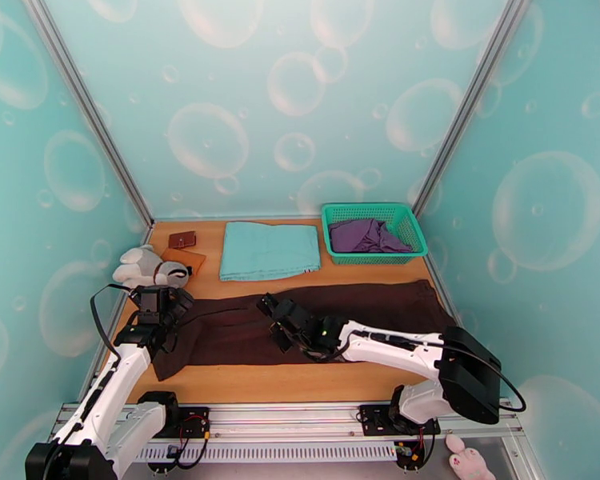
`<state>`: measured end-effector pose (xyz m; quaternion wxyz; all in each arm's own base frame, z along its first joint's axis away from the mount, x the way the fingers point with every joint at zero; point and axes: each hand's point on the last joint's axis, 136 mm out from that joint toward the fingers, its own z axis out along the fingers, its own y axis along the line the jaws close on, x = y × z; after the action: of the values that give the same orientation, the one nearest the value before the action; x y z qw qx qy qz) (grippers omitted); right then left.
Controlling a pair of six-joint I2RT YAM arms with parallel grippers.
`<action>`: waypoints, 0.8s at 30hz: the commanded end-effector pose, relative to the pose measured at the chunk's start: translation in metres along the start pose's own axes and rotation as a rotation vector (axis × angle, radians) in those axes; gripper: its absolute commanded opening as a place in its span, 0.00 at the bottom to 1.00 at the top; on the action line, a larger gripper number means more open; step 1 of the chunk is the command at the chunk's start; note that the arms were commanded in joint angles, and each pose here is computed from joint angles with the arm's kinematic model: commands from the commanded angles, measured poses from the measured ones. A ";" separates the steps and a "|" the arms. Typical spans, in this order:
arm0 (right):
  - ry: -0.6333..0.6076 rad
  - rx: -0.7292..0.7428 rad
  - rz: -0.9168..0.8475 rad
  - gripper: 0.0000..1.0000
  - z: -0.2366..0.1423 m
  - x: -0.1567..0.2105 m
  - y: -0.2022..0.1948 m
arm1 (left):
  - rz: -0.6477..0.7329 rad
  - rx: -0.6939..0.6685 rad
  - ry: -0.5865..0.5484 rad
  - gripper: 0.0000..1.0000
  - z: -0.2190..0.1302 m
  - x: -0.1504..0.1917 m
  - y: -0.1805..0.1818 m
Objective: Fold and stack the trousers
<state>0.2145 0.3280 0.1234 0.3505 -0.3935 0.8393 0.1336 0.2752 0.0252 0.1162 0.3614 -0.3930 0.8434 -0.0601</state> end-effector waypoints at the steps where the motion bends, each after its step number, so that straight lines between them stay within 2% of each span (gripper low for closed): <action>1: -0.010 -0.024 0.029 0.00 -0.017 0.000 0.017 | 0.010 0.002 -0.036 0.99 0.000 -0.007 0.000; 6: 0.025 -0.010 0.065 0.00 -0.013 0.037 0.032 | 0.015 0.012 -0.037 0.99 0.000 -0.007 -0.001; 11: 0.068 0.094 0.153 0.02 0.003 0.079 0.012 | 0.024 0.045 -0.061 0.99 -0.002 -0.009 -0.005; 14: 0.046 0.114 0.199 0.14 -0.005 0.084 0.008 | 0.025 0.058 -0.078 0.99 -0.003 -0.011 -0.005; 18: -0.047 0.034 0.269 0.31 -0.030 0.070 0.012 | 0.049 0.076 -0.042 0.99 0.001 -0.005 -0.012; 19: -0.084 0.007 0.285 0.36 -0.040 0.063 0.012 | 0.081 0.118 -0.008 0.99 0.003 0.002 -0.022; 21: -0.140 -0.011 0.329 0.39 -0.057 0.052 0.003 | 0.203 0.251 0.084 0.99 -0.002 0.026 -0.056; 24: -0.181 0.070 0.531 0.45 -0.083 0.052 -0.042 | 0.437 0.431 0.163 0.99 -0.037 0.081 -0.109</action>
<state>0.1690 0.2619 0.1411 0.3901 -0.2248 0.8642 0.2247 0.2849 -0.0498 0.1120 0.3582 -0.2358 0.8950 -0.1226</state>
